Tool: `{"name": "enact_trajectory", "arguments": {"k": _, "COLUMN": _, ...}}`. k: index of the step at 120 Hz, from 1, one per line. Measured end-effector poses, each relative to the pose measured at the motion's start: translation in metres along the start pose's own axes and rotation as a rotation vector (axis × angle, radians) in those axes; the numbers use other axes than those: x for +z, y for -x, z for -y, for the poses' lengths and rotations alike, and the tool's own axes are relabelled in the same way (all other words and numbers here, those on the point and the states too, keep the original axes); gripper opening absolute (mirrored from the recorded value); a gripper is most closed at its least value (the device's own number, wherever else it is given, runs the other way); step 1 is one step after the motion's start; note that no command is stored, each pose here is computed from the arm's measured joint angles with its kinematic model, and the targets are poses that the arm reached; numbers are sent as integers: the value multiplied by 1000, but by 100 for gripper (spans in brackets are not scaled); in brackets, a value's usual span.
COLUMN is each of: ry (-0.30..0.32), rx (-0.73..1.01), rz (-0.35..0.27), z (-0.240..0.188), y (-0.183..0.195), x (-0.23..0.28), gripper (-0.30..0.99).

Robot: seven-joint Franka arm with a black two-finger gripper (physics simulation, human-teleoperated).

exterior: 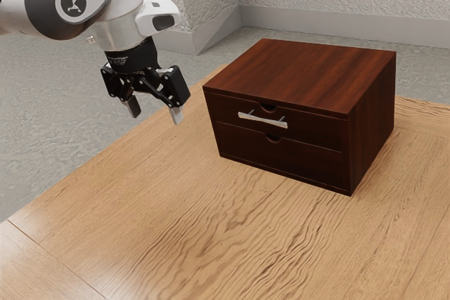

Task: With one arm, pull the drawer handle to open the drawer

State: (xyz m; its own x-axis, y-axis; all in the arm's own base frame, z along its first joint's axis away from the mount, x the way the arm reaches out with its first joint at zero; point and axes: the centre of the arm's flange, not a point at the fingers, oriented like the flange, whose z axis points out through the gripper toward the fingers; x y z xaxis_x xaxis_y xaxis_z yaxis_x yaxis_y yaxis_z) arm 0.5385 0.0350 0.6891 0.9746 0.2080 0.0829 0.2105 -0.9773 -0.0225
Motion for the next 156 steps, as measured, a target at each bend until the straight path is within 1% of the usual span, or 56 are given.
{"name": "enact_trajectory", "arguments": {"k": 16, "ry": 22, "rx": -2, "rz": 6, "z": 0, "y": 0, "x": 1, "gripper": 69}}
{"name": "enact_trajectory", "arguments": {"k": 32, "ry": 78, "rx": -15, "rz": 28, "z": 2, "y": -3, "x": 6, "gripper": 69}}
{"name": "enact_trajectory", "arguments": {"k": 41, "ry": 102, "rx": -26, "rz": 14, "z": 5, "y": -5, "x": -9, "gripper": 69}}
{"name": "enact_trajectory", "arguments": {"k": 56, "ry": 124, "rx": -45, "rz": 5, "z": 13, "y": 1, "x": -25, "gripper": 69}}
{"name": "enact_trajectory", "arguments": {"k": 60, "ry": 129, "rx": -48, "rz": -16, "z": 16, "y": 4, "x": -38, "gripper": 69}}
{"name": "enact_trajectory", "arguments": {"k": 67, "ry": 139, "rx": -42, "rz": -89, "z": 23, "y": 12, "x": -78, "gripper": 69}}
{"name": "enact_trajectory", "arguments": {"k": 73, "ry": 141, "rx": -22, "rz": -133, "z": 29, "y": 17, "x": -101, "gripper": 69}}
{"name": "enact_trajectory", "arguments": {"k": 83, "ry": 136, "rx": 56, "rz": -178, "z": 38, "y": 20, "x": -116, "gripper": 69}}
{"name": "enact_trajectory", "arguments": {"k": 91, "ry": 125, "rx": 152, "rz": -194, "z": 46, "y": 20, "x": -118, "gripper": 69}}
{"name": "enact_trajectory", "arguments": {"k": 108, "ry": 100, "rx": 338, "rz": -190, "z": 60, "y": 25, "x": -120, "gripper": 69}}
{"name": "enact_trajectory", "arguments": {"k": 118, "ry": 93, "rx": 433, "rz": -161, "z": 66, "y": 29, "x": -116, "gripper": 69}}
{"name": "enact_trajectory", "arguments": {"k": 132, "ry": 58, "rx": 541, "rz": -119, "z": 72, "y": 30, "x": -110, "gripper": 69}}
{"name": "enact_trajectory", "arguments": {"k": 139, "ry": 48, "rx": 594, "rz": -109, "z": 72, "y": 32, "x": -110, "gripper": 69}}
{"name": "enact_trajectory", "arguments": {"k": 156, "ry": 34, "rx": 715, "rz": -62, "z": 68, "y": 31, "x": -101, "gripper": 69}}
